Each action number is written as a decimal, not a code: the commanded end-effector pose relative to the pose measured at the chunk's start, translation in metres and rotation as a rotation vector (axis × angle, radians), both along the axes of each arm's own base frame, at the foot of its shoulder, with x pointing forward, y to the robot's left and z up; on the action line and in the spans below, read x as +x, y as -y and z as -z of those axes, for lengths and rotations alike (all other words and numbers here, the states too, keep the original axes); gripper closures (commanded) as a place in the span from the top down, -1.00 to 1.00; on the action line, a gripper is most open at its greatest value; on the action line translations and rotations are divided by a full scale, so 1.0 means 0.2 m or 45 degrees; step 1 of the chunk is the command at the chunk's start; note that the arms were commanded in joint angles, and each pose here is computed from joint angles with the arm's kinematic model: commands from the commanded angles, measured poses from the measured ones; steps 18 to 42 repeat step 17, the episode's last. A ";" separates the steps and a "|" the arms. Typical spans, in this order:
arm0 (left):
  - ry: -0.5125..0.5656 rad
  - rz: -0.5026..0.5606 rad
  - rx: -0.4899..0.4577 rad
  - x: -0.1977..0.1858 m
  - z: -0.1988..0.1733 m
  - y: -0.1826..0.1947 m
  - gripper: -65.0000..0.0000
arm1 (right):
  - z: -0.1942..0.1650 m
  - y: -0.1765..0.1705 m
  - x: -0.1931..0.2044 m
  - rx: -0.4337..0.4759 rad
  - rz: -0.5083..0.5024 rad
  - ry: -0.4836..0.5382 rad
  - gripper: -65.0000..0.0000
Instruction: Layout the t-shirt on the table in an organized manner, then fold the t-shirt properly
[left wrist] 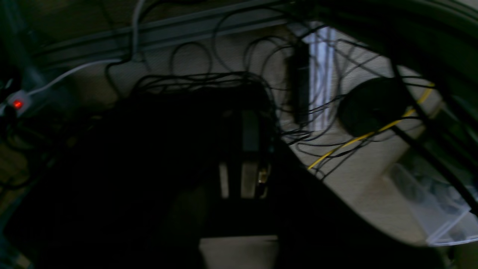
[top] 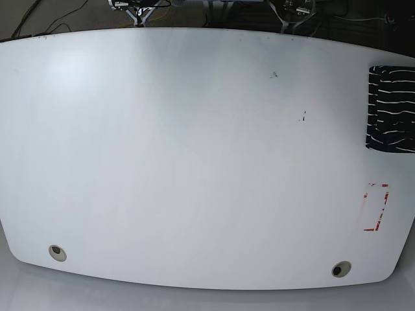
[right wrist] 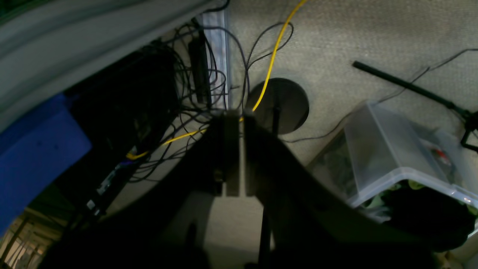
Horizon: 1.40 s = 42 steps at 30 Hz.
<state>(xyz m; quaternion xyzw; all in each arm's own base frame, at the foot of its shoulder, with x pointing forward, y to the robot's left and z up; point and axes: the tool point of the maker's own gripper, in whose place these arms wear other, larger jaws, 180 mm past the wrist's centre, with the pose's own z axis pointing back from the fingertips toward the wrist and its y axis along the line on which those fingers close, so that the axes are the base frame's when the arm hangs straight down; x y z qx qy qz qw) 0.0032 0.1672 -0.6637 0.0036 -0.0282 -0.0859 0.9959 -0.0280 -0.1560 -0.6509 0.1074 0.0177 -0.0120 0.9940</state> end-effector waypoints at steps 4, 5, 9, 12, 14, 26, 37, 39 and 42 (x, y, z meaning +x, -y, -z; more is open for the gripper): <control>-0.020 -0.001 0.001 -0.04 0.00 0.00 -0.93 | 0.00 0.02 -0.01 -0.002 0.000 -0.011 -0.93; -0.020 -0.001 0.001 -0.04 0.00 0.00 -0.93 | 0.00 0.02 -0.01 -0.002 0.000 -0.011 -0.93; -0.019 -0.001 0.003 -0.04 0.00 0.00 -0.93 | 0.00 0.02 -0.01 -0.002 0.000 -0.011 -0.93; -0.020 -0.001 0.000 -0.05 0.00 0.00 -0.93 | 0.00 0.02 -0.01 -0.002 0.000 -0.009 -0.93; -0.021 -0.003 0.000 -0.05 0.00 0.00 -0.93 | 0.00 0.02 -0.01 -0.002 0.000 -0.008 -0.93; -0.013 -0.005 -0.016 -0.05 0.00 0.04 -0.93 | 0.00 0.02 -0.01 -0.002 0.003 -0.005 -0.93; -0.013 -0.005 -0.016 -0.05 0.00 0.04 -0.93 | 0.00 0.02 -0.01 -0.002 0.003 -0.005 -0.93; -0.013 -0.005 -0.016 -0.05 0.00 0.04 -0.93 | 0.00 0.02 -0.01 -0.002 0.003 -0.005 -0.93; -0.013 -0.005 -0.016 -0.05 0.00 0.04 -0.93 | 0.00 0.02 -0.01 -0.002 0.003 -0.005 -0.93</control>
